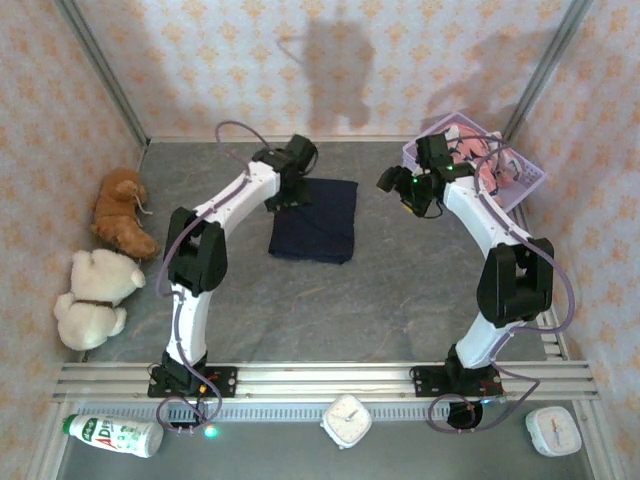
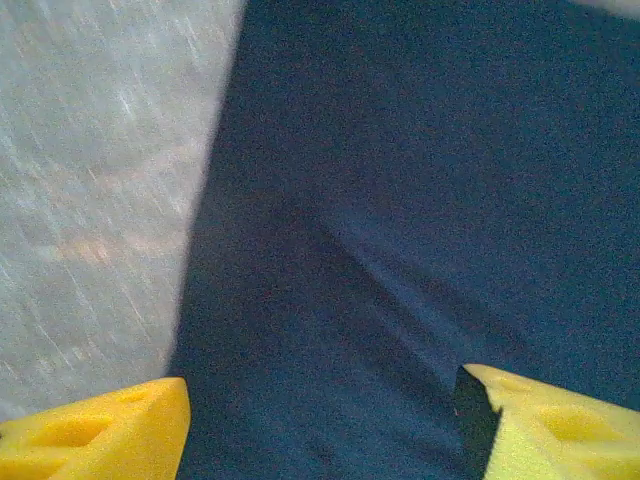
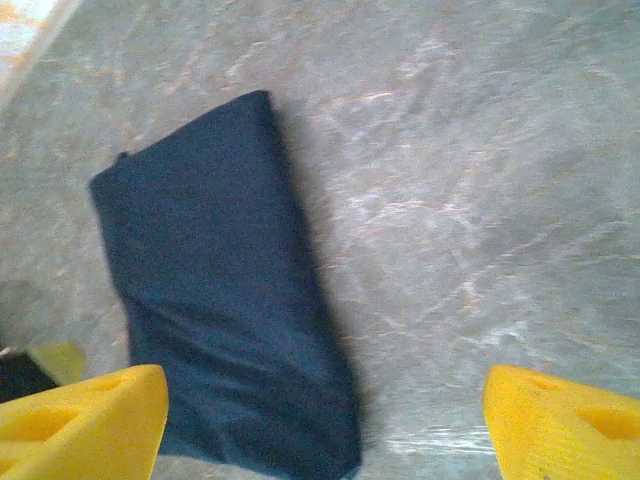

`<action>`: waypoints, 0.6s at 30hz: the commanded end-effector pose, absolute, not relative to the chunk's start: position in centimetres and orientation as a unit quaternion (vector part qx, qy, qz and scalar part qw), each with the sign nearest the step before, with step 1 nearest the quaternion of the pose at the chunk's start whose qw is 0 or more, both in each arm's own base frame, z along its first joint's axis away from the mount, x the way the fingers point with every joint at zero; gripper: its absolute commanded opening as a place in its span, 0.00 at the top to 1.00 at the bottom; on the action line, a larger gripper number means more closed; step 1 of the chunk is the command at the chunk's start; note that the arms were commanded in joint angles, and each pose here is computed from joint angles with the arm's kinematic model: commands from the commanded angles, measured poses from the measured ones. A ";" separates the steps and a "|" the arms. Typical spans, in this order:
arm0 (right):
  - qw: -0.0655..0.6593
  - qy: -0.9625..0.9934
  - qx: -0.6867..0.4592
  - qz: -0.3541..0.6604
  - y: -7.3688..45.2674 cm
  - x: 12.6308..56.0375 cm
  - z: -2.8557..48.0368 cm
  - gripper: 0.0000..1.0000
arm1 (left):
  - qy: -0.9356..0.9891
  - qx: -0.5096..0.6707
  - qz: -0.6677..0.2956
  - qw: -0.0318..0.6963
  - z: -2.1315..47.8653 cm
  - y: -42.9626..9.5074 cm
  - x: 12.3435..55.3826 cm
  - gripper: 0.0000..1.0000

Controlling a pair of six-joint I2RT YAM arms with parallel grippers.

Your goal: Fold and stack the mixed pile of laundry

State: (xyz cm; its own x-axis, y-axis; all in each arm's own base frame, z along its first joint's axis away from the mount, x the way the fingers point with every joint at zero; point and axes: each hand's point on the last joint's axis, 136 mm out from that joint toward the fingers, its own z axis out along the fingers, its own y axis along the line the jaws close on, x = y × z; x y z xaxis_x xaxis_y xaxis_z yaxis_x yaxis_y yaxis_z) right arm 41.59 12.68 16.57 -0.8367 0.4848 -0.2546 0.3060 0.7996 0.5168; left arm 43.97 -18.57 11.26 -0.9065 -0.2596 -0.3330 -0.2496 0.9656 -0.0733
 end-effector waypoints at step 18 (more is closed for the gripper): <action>0.272 0.924 0.255 0.085 3.5 44.9 20.1 0.01 | 0.970 -0.141 0.159 0.115 3.7 -9.9 44.0 0.24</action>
State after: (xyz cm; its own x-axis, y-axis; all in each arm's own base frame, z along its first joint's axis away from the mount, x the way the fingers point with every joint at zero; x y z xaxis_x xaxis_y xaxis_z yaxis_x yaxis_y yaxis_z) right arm 44.13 6.45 20.13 -0.7504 0.5154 -0.4138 0.3658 0.8453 0.3895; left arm 43.79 -16.43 3.53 -0.9207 -0.2577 -0.2931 -0.3056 0.9431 0.1308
